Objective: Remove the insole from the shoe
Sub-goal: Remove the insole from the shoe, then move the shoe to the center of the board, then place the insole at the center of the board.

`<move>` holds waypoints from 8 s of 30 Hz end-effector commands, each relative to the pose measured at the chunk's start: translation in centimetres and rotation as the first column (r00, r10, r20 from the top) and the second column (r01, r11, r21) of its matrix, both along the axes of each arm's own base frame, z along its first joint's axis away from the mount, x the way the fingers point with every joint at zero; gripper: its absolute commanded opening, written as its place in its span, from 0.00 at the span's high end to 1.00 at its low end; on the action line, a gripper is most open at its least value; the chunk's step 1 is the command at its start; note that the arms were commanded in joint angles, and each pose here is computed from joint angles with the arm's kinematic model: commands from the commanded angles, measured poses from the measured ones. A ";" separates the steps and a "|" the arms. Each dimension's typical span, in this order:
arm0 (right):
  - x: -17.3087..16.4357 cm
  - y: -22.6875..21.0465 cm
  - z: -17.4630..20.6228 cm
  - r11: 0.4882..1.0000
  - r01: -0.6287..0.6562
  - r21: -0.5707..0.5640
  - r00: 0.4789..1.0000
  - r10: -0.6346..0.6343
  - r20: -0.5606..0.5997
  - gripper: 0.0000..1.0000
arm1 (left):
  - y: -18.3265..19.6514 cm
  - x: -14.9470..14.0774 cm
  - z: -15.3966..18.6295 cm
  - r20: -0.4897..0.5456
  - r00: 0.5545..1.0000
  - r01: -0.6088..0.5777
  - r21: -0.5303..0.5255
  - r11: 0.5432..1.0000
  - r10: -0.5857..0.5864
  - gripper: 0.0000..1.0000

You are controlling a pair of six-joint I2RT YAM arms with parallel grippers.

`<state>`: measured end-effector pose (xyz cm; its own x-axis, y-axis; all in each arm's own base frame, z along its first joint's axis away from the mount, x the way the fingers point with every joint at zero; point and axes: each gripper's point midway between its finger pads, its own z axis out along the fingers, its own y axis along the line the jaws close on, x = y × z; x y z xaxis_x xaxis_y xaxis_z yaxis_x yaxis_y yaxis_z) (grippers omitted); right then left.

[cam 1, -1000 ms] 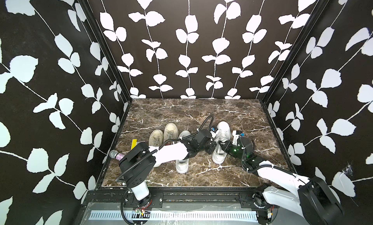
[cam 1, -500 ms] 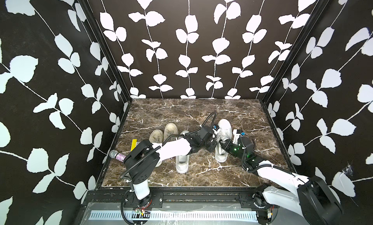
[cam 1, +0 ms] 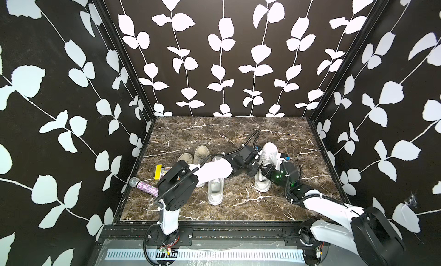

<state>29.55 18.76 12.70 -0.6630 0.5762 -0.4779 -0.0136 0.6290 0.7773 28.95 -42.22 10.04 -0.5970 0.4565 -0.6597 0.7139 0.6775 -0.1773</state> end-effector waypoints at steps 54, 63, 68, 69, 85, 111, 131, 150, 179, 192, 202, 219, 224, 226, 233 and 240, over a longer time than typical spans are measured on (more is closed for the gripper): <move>2.0 -1.4 11.9 0.919 -0.024 0.393 0.950 -0.101 0.295 1.00 | 5.1 1.9 -3.5 0.010 0.995 -0.100 0.143 0.985 0.099 1.00; -0.1 -0.7 14.8 0.903 -0.152 0.403 0.911 -0.030 0.412 1.00 | 8.7 6.1 -5.0 -0.065 0.948 -0.298 0.171 0.939 0.312 1.00; 0.9 -0.3 11.8 0.942 -0.102 0.321 0.950 -0.004 0.311 1.00 | 6.2 4.3 -2.9 -0.060 0.983 -0.169 0.048 0.984 0.172 1.00; 1.0 -0.2 10.8 0.957 -0.091 0.275 0.957 0.008 0.289 1.00 | 5.3 3.6 -2.0 -0.049 0.990 -0.129 0.010 0.992 0.130 1.00; 0.1 2.3 4.1 0.987 -0.163 0.013 0.980 0.160 0.120 0.91 | 1.1 -0.6 1.9 0.001 0.999 0.035 -0.186 0.982 -0.036 1.00; -1.4 3.8 2.0 0.955 -0.279 -0.095 0.960 0.281 0.009 0.72 | 1.3 -0.5 3.5 0.069 0.997 0.043 -0.179 0.983 -0.031 1.00; -1.3 4.5 -0.9 0.916 -0.302 -0.264 0.953 0.292 -0.076 1.00 | 1.1 -1.1 6.3 0.106 0.994 0.063 -0.212 0.975 -0.041 1.00; -1.7 5.5 8.4 0.963 -0.267 0.021 0.942 0.256 0.216 1.00 | 5.7 2.8 2.2 0.184 0.971 -0.175 0.103 0.979 0.154 1.00; -3.8 4.2 12.1 0.954 -0.300 0.002 0.910 0.286 0.301 1.00 | 9.3 10.9 2.5 0.254 0.915 -0.371 0.216 0.903 0.314 1.00; -5.3 1.5 12.1 0.962 -0.241 -0.125 0.918 0.268 0.294 1.00 | 10.9 19.5 4.0 0.237 0.863 -0.489 0.174 0.855 0.445 1.00; -4.9 -2.2 9.4 0.933 -0.141 -0.330 0.955 0.216 0.201 1.00 | 9.0 23.6 5.7 0.215 0.861 -0.484 0.065 0.872 0.462 1.00; 0.4 -12.1 1.1 0.586 -0.118 -0.801 0.970 -0.103 -0.218 1.00 | 4.1 25.4 4.1 0.007 0.840 -0.536 -0.149 0.831 0.543 1.00; 0.8 -14.0 -0.5 0.566 -0.137 -0.813 0.948 -0.163 -0.273 1.00 | 3.1 24.9 4.1 -0.014 0.821 -0.565 -0.162 0.809 0.570 1.00; 0.7 -14.5 -1.1 0.563 -0.147 -0.813 0.937 -0.184 -0.296 1.00 | 2.7 24.7 3.8 -0.033 0.813 -0.578 -0.167 0.799 0.581 1.00; 0.2 -15.3 -3.6 0.582 -0.196 -0.789 0.895 -0.223 -0.387 1.00 | 3.0 23.8 2.1 -0.102 0.750 -0.661 -0.142 0.737 0.653 1.00; -0.5 -15.8 -4.3 0.598 -0.178 -0.782 0.887 -0.247 -0.391 0.77 | 3.1 23.9 1.8 -0.172 0.688 -0.726 -0.171 0.666 0.705 1.00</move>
